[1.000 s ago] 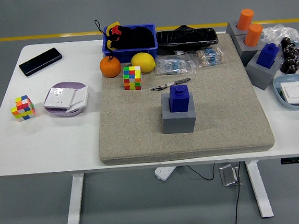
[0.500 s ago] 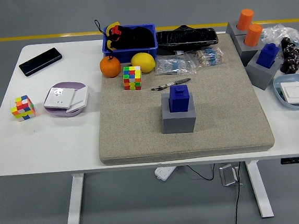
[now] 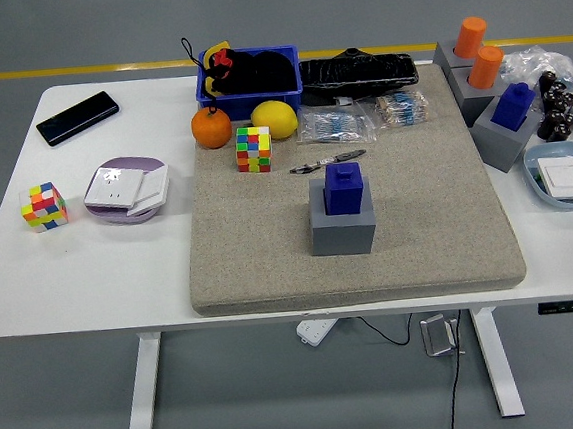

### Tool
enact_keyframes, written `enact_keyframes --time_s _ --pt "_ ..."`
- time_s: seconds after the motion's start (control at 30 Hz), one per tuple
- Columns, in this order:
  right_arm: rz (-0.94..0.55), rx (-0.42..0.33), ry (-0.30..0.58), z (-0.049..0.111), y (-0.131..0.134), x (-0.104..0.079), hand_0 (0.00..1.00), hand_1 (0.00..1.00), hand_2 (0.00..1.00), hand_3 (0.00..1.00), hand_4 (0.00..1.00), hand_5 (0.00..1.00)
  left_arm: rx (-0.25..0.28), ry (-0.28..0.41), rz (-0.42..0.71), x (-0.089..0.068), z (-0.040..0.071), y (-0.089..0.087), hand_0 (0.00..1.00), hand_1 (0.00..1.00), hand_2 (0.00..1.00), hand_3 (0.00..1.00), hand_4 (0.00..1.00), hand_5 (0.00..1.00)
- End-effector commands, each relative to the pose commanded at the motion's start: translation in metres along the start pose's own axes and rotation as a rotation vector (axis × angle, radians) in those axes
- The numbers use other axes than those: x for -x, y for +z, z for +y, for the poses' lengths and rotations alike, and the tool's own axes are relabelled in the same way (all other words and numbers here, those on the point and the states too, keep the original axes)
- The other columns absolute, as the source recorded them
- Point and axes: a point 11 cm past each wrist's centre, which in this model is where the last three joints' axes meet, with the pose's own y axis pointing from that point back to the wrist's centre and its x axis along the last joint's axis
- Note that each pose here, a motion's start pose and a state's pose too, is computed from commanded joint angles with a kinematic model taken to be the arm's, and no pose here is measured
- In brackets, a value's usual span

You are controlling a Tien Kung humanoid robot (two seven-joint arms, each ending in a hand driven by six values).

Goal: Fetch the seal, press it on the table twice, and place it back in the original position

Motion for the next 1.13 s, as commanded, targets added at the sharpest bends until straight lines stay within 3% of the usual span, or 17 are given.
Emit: enact_keyframes --time_s 0.63,1.13 --pt "-0.005 -0.001 0.003 -0.0006 -0.0009 0.0000 0.848 0.832 0.825 0.781 0.998 0.826 -0.016 -0.005 0.007 0.0039 -0.0017 -0.0088 0.723 0.693 0.681 0.752 0.685 0.265" --pt "0.004 -0.001 -0.010 -0.0032 -0.0031 0.0034 0.848 0.830 0.823 0.781 0.998 0.816 -0.008 -0.001 0.009 0.0013 -0.0008 -0.0053 0.723 0.694 0.681 0.751 0.686 0.265"
